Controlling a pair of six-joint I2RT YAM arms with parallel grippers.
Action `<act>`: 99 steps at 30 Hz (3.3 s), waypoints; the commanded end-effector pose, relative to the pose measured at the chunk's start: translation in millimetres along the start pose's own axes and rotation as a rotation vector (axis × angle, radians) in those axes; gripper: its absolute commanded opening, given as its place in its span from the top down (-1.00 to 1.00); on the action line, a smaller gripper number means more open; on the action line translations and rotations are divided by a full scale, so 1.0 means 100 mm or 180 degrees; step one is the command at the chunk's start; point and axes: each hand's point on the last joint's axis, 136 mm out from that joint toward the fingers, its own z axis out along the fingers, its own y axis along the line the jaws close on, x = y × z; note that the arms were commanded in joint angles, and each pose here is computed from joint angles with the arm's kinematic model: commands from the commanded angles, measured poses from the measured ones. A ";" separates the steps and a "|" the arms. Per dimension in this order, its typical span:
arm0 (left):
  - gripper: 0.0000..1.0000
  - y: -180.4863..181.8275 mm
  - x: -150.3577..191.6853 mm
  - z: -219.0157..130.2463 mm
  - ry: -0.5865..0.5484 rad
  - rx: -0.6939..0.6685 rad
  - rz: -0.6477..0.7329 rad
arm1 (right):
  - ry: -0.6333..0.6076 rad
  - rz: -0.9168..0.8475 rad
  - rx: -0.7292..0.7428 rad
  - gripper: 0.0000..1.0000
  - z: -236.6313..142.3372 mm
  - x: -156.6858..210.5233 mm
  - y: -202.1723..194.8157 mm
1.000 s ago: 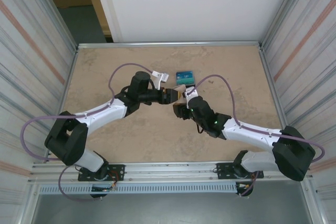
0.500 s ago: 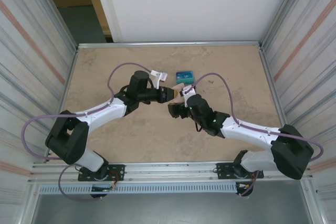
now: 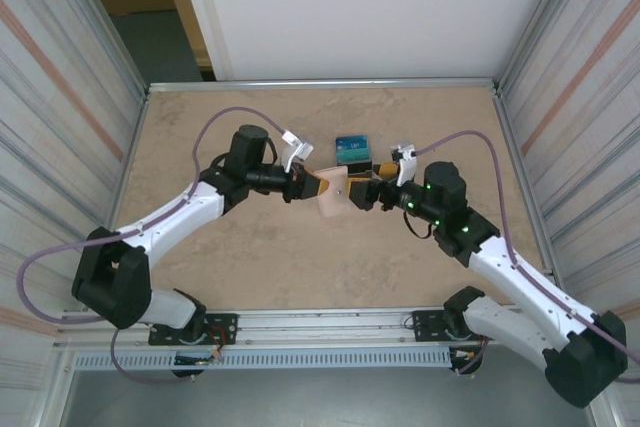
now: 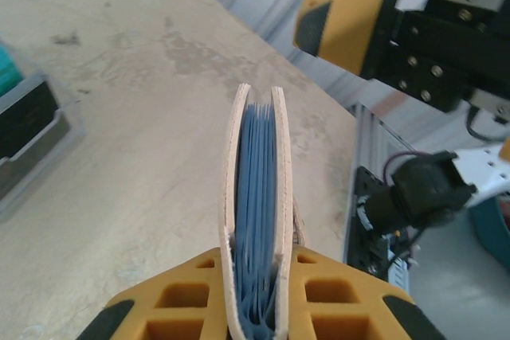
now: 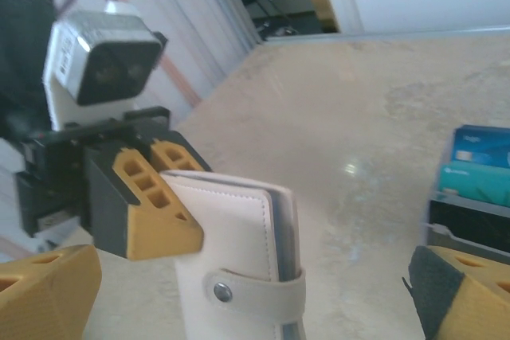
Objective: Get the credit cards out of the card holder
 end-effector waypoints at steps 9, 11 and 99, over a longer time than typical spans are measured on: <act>0.83 -0.65 -0.14 -0.19 -0.0157 0.0868 0.0665 | 0.0236 0.0285 -0.0964 -0.72 -0.25 -0.03 0.43; 0.82 -0.68 -0.14 -0.19 -0.0154 0.0882 0.0696 | 0.0298 0.0316 -0.0976 -0.69 -0.22 -0.01 0.43; 0.95 0.23 0.17 0.03 -0.0245 -0.0655 -0.0209 | 0.0599 0.0805 0.1034 0.04 0.34 0.21 -0.32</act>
